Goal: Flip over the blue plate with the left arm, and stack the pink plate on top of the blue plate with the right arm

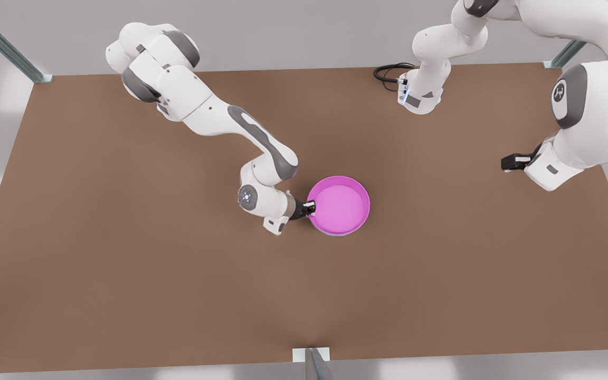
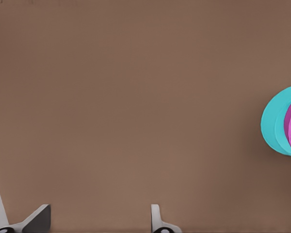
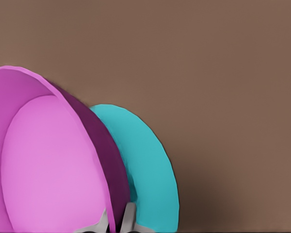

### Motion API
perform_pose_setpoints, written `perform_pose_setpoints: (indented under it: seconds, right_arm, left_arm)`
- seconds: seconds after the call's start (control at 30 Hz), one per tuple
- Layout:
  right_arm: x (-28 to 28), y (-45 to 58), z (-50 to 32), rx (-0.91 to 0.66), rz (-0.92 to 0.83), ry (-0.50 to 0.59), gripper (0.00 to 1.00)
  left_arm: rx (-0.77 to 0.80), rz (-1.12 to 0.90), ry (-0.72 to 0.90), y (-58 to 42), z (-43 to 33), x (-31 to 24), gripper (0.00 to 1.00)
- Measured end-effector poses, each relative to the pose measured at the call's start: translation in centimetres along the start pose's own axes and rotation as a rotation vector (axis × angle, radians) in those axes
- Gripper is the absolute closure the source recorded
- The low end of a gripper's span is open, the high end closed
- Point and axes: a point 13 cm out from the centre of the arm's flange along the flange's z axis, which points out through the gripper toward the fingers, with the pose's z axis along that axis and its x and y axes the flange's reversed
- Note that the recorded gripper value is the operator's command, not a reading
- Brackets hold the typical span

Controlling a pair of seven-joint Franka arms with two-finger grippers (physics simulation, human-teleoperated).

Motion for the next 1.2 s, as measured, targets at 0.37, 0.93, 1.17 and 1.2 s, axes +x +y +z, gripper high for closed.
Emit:
perform_pose_setpoints:
  seconds: [0.37,0.93,1.17,1.2]
  right_arm:
    - [0.6,-0.4,-0.2,0.012,0.071,0.005,0.79]
    - [-12.8,2.0,-36.6,0.141,-0.095,-0.313,0.00]
    - [2.4,-21.9,-61.9,0.706,0.164,-0.164,0.00]
    - [5.0,-25.4,-62.6,0.687,0.234,-0.138,0.00]
  left_arm:
    - [0.001,0.039,0.001,0.0,0.3,-0.4,0.00]
    - [0.002,0.064,-0.007,0.1,-0.1,-0.3,0.00]
    - [0.011,0.073,-0.007,-0.2,-0.1,-0.3,0.00]
    - [0.014,0.075,-0.007,-0.2,-0.1,-0.3,0.00]
